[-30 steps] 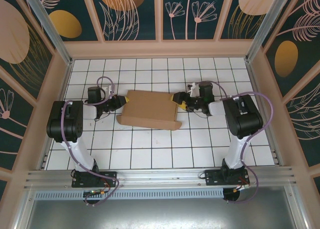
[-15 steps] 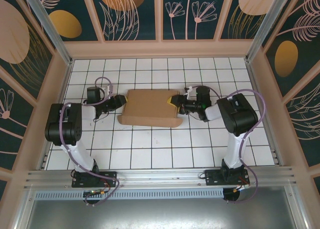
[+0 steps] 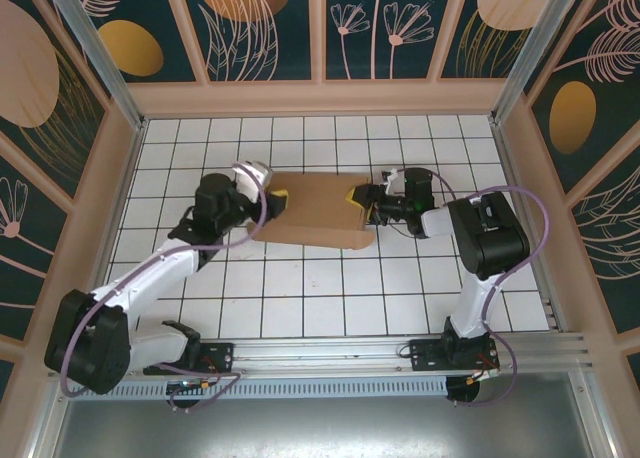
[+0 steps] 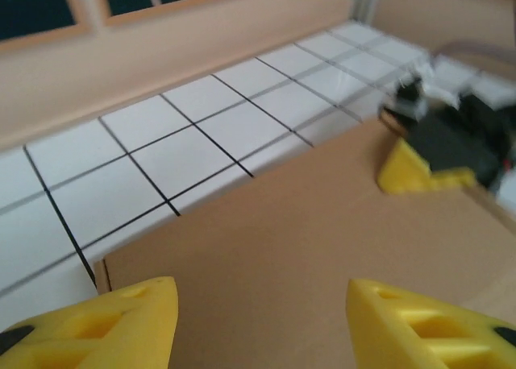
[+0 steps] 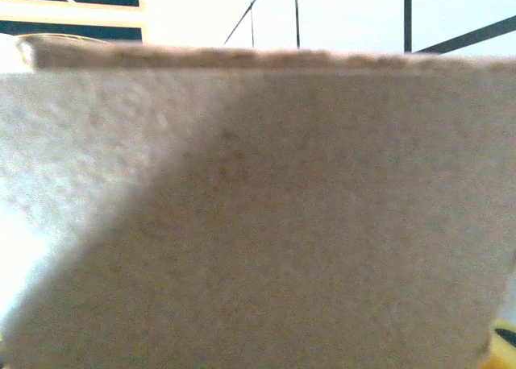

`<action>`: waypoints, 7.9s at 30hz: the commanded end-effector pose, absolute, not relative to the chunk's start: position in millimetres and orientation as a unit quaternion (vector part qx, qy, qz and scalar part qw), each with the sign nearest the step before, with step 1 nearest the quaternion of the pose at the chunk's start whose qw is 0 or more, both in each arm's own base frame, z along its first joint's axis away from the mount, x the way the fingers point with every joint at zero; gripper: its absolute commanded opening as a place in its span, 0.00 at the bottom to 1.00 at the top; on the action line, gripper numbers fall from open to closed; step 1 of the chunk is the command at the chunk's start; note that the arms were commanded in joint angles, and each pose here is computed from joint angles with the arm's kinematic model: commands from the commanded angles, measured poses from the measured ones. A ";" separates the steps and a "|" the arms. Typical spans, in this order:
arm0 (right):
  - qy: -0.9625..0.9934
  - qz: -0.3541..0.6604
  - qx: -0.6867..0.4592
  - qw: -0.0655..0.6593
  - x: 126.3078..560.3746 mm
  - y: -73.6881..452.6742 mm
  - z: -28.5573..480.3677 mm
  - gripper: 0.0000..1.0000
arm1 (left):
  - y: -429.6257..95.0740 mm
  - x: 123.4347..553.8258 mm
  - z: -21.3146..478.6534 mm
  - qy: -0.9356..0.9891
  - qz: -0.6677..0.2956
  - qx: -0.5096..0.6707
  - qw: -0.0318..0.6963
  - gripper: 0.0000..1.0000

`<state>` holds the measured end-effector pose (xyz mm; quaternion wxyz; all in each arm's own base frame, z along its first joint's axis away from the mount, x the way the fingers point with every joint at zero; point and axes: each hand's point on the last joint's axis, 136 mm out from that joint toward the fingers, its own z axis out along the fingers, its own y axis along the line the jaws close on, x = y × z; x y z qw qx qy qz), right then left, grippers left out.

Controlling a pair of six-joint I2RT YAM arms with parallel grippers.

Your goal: Fold the paper box

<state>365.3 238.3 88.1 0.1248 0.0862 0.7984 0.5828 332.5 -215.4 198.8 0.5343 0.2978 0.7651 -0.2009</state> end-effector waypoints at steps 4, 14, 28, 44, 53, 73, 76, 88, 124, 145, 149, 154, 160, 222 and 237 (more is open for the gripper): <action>0.780 0.609 0.075 0.124 353.8 238.5 109.6 0.54 | -236.8 303.6 127.5 0.731 -0.024 0.491 0.474 0.59; 0.762 0.631 0.071 0.126 344.5 238.3 128.9 0.53 | -261.4 287.9 97.9 0.699 -0.009 0.572 0.429 0.58; 0.728 0.674 0.051 0.115 321.5 252.2 168.6 0.49 | -240.5 316.2 135.6 0.613 0.177 0.544 0.545 0.59; 0.705 0.699 0.047 0.107 308.4 258.9 188.8 0.47 | -224.6 324.4 148.2 0.533 0.306 0.550 0.565 0.77; 0.685 0.721 0.055 0.083 295.2 263.3 191.7 0.47 | -231.0 327.1 189.6 0.491 0.344 0.531 0.598 0.61; 0.816 0.485 0.149 0.278 321.1 177.4 164.7 0.99 | -230.4 299.1 175.7 0.606 0.208 0.619 0.454 0.48; 0.839 0.373 0.155 0.364 322.2 138.0 168.0 0.99 | -232.0 284.9 171.3 0.634 0.160 0.634 0.413 0.45; 0.832 0.049 0.123 0.538 315.5 96.8 258.7 0.99 | -247.2 253.0 163.7 0.683 0.047 0.663 0.303 0.39; 0.807 0.487 0.104 0.318 301.1 204.3 253.4 0.35 | -310.9 288.8 104.9 0.717 -0.035 0.681 0.143 0.58; 0.846 0.420 0.119 0.305 317.9 207.9 173.1 0.36 | -318.1 332.3 158.4 0.738 -0.023 0.621 0.262 0.99; 0.846 0.421 0.114 0.308 315.9 208.0 171.5 0.37 | -321.5 328.8 207.5 0.725 -0.050 0.590 0.351 0.99; 0.840 0.424 0.095 0.326 313.2 208.6 178.7 0.37 | -316.1 317.2 269.9 0.710 -0.102 0.514 0.471 0.99; 0.842 0.422 0.083 0.325 312.2 210.6 175.5 0.37 | -295.5 347.7 301.3 0.793 -0.112 0.326 0.502 0.99; 0.916 0.221 0.053 0.332 299.2 152.8 177.0 0.58 | -280.6 340.7 171.5 0.845 -0.352 0.031 0.401 0.00; 0.917 0.205 0.048 0.338 311.6 146.7 174.3 0.59 | -280.1 335.4 163.2 0.851 -0.348 0.042 0.392 0.00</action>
